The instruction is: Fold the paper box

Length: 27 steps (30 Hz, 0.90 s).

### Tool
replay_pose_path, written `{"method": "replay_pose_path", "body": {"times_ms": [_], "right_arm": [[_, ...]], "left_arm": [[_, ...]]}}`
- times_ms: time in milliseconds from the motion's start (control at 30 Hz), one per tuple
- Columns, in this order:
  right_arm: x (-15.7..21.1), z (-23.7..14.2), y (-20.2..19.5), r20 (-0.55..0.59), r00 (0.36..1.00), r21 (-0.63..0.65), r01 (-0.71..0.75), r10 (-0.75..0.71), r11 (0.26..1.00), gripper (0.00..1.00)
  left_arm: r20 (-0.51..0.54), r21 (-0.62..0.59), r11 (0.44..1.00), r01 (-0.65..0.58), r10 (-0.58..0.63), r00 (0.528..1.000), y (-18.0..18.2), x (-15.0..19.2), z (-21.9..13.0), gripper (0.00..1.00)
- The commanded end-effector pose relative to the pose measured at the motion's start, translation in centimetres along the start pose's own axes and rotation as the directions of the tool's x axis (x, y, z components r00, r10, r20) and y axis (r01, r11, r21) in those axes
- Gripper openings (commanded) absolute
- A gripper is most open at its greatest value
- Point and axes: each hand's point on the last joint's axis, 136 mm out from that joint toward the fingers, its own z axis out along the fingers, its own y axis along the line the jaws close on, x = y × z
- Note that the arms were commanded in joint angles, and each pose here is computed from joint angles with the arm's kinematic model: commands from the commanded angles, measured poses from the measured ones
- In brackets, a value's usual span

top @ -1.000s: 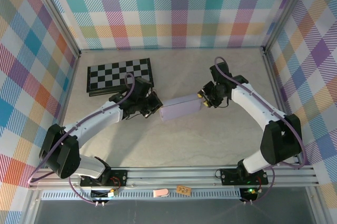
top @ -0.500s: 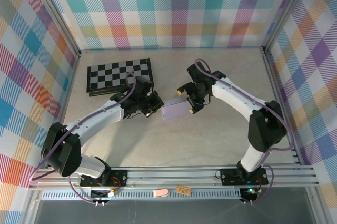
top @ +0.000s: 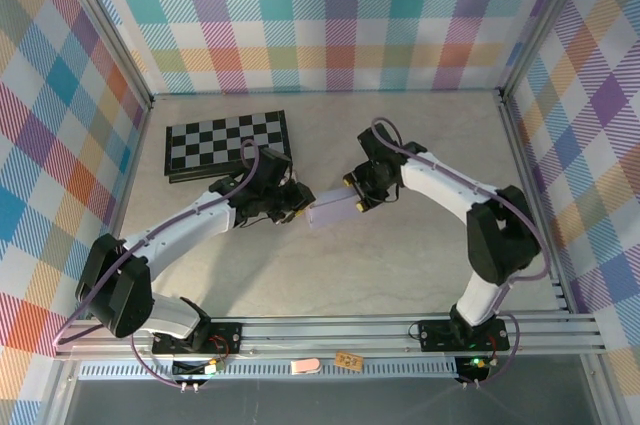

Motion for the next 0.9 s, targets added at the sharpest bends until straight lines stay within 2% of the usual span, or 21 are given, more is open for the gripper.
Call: {"method": "replay_pose_path", "body": {"times_ms": [0, 67, 133, 233, 300, 367, 433, 500, 533, 567, 600, 633, 667, 733, 800, 833, 867], "right_arm": [[-0.4, -0.9, 0.1, 0.022, 0.988, -0.158, 0.157, -0.156, 0.975, 0.48], [-0.8, -1.2, -0.6, 0.028, 0.983, -0.247, 0.182, -0.181, 0.952, 0.46], [-1.0, -1.5, -0.8, 0.031, 0.979, -0.361, 0.200, -0.203, 0.911, 0.50], [-1.1, 0.1, -3.1, -0.008, 0.977, -0.382, 0.194, -0.213, 0.904, 0.58], [-0.9, 1.2, -4.3, -0.052, 0.975, -0.344, 0.187, -0.218, 0.920, 0.64], [-1.3, 1.1, -5.6, -0.041, 0.979, -0.268, 0.183, -0.201, 0.946, 0.74], [-2.2, -0.4, -7.3, 0.012, 0.983, -0.139, 0.182, -0.182, 0.973, 0.84], [-3.4, -2.7, -9.1, 0.080, 0.981, -0.001, 0.177, -0.176, 0.984, 0.90], [-4.0, -3.8, -9.4, 0.104, 0.979, 0.035, 0.174, -0.177, 0.984, 0.92], [-4.7, -4.9, -9.5, 0.124, 0.976, 0.048, 0.175, -0.180, 0.983, 1.00], [-5.4, -6.2, -9.0, 0.149, 0.969, 0.027, 0.197, -0.198, 0.980, 0.99], [-6.2, -7.6, -8.1, 0.188, 0.952, 0.002, 0.245, -0.241, 0.970, 0.99], [-7.0, -9.6, -7.0, 0.257, 0.919, -0.012, 0.311, -0.298, 0.950, 0.99], [-8.4, -13.9, -5.1, 0.395, 0.818, 0.027, 0.444, -0.418, 0.896, 0.99], [-10.0, -18.6, -3.4, 0.547, 0.666, 0.122, 0.536, -0.507, 0.836, 0.99], [-11.1, -20.5, -3.4, 0.606, 0.609, 0.182, 0.519, -0.511, 0.835, 0.99], [-12.7, -22.5, -3.9, 0.674, 0.545, 0.255, 0.462, -0.499, 0.849, 0.99]], "left_arm": [[0.083, 0.005, 1.000, -0.024, 0.023, 0.996, -0.6, -1.1, -3.1, 0.42], [0.121, 0.051, 0.998, -0.032, 0.026, 0.992, -1.7, -1.6, -4.5, 0.45], [0.151, 0.085, 0.996, -0.039, 0.025, 0.988, -2.3, -2.1, -5.4, 0.45], [0.180, 0.124, 0.992, -0.034, 0.011, 0.984, -2.2, -2.6, -5.9, 0.45], [0.185, 0.150, 0.989, -0.009, -0.019, 0.982, -1.9, -3.1, -5.9, 0.44], [0.195, 0.155, 0.988, -0.005, -0.025, 0.980, -1.8, -3.6, -6.1, 0.44], [0.210, 0.144, 0.989, -0.016, -0.014, 0.978, -1.8, -4.1, -6.6, 0.44], [0.228, 0.131, 0.991, -0.021, -0.010, 0.974, -1.6, -4.6, -7.1, 0.44], [0.240, 0.127, 0.992, -0.017, -0.014, 0.971, -1.4, -5.0, -7.4, 0.44], [0.258, 0.125, 0.992, -0.015, -0.018, 0.966, -1.3, -5.4, -7.8, 0.45], [0.279, 0.124, 0.992, -0.018, -0.018, 0.960, -1.3, -6.0, -8.4, 0.54], [0.299, 0.123, 0.992, -0.025, -0.013, 0.954, -1.3, -6.5, -9.0, 0.74], [0.329, 0.110, 0.993, -0.036, -0.002, 0.944, -1.2, -7.2, -9.9, 1.00], [0.403, 0.071, 0.993, -0.096, 0.059, 0.913, -1.5, -8.3, -12.0, 1.00], [0.484, 0.023, 0.973, -0.232, 0.192, 0.854, -2.6, -9.3, -14.3, 1.00], [0.515, -0.033, 0.959, -0.282, 0.258, 0.817, -2.6, -9.9, -15.2, 1.00], [0.552, -0.143, 0.952, -0.271, 0.304, 0.776, -1.4, -10.8, -16.3, 1.00]]}}
